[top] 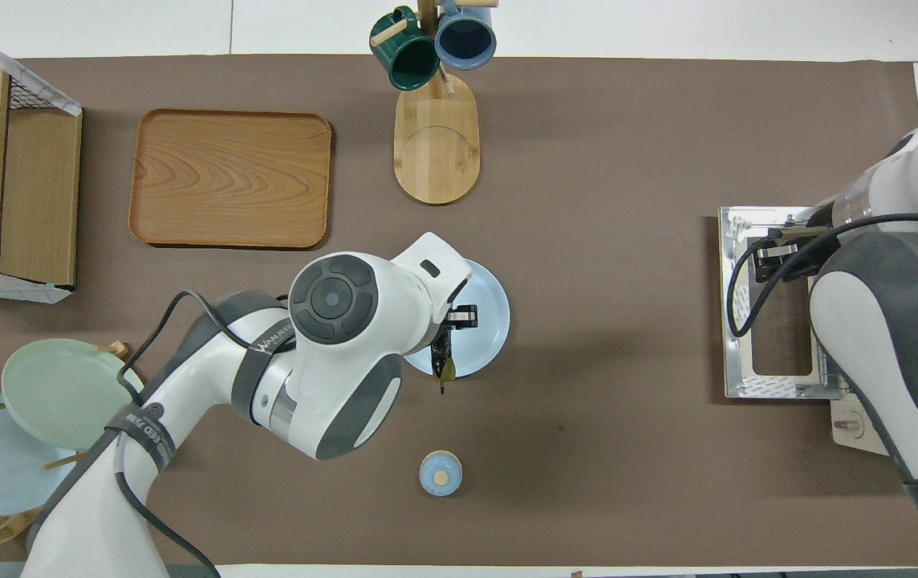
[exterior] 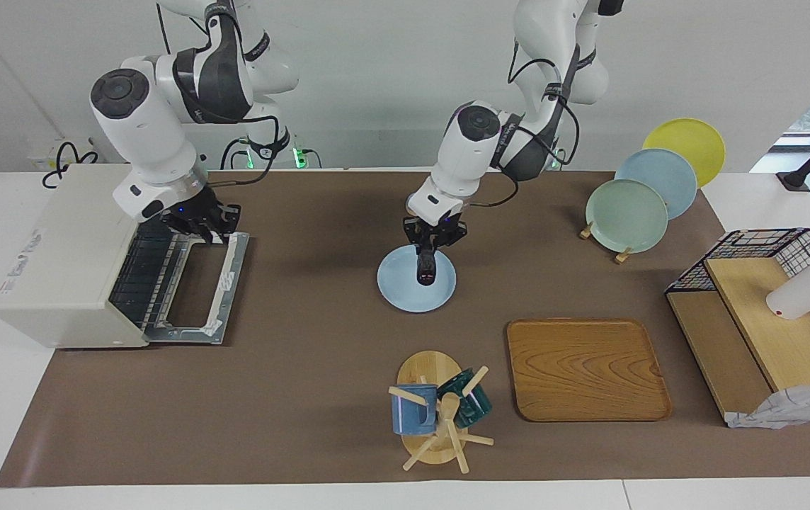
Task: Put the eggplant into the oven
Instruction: 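Carry the eggplant with the left gripper onto the light blue plate, then release the eggplant with the left gripper while the right gripper reaches it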
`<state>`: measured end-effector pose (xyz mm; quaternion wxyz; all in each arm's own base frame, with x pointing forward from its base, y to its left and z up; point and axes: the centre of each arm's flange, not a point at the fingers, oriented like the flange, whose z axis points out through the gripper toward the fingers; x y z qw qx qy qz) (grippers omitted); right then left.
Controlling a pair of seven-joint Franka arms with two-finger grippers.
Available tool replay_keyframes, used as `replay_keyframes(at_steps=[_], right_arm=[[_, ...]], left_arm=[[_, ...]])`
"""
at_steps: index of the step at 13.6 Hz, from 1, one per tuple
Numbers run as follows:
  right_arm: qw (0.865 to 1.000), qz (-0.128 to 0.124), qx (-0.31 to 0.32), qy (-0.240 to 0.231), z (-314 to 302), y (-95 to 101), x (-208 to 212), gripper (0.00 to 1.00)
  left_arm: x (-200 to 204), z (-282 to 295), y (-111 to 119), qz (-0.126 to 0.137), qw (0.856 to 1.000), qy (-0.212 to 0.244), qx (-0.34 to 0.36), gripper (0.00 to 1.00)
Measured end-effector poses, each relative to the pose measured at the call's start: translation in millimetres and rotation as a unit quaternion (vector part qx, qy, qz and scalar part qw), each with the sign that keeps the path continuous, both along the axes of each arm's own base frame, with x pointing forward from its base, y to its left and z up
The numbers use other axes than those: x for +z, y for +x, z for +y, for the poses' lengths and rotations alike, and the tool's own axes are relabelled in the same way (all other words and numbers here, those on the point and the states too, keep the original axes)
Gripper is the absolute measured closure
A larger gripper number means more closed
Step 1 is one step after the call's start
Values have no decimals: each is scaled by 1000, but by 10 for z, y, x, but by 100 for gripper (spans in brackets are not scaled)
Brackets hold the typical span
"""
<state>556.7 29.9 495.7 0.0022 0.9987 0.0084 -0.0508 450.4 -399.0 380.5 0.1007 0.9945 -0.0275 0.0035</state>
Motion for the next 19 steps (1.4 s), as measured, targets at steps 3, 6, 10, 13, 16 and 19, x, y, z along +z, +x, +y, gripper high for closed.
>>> replay_keyframes(at_steps=[3, 6, 10, 13, 16, 19], right_arm=[[1000, 0, 17, 1, 98, -9, -18, 68], [999, -7, 40, 2, 343, -14, -7, 66], [998, -7, 56, 1, 575, -45, -7, 54], [998, -16, 64, 2, 710, -49, 9, 54], [997, -43, 57, 5, 1328, -123, 45, 54], [995, -76, 54, 17, 2417, -245, 94, 52]], left_arm=[[-346, -68, -55, 3, 1000, 3, -3, 72], [-445, -60, -38, 7, 1000, 7, -2, 72], [-394, -19, 15, 4, 1000, 6, 3, 29], [-95, 237, 302, 8, 1000, 8, 22, 0], [452, 982, 839, 20, 999, 15, 20, 0], [846, 1863, 1247, 28, 999, 22, 6, 0]])
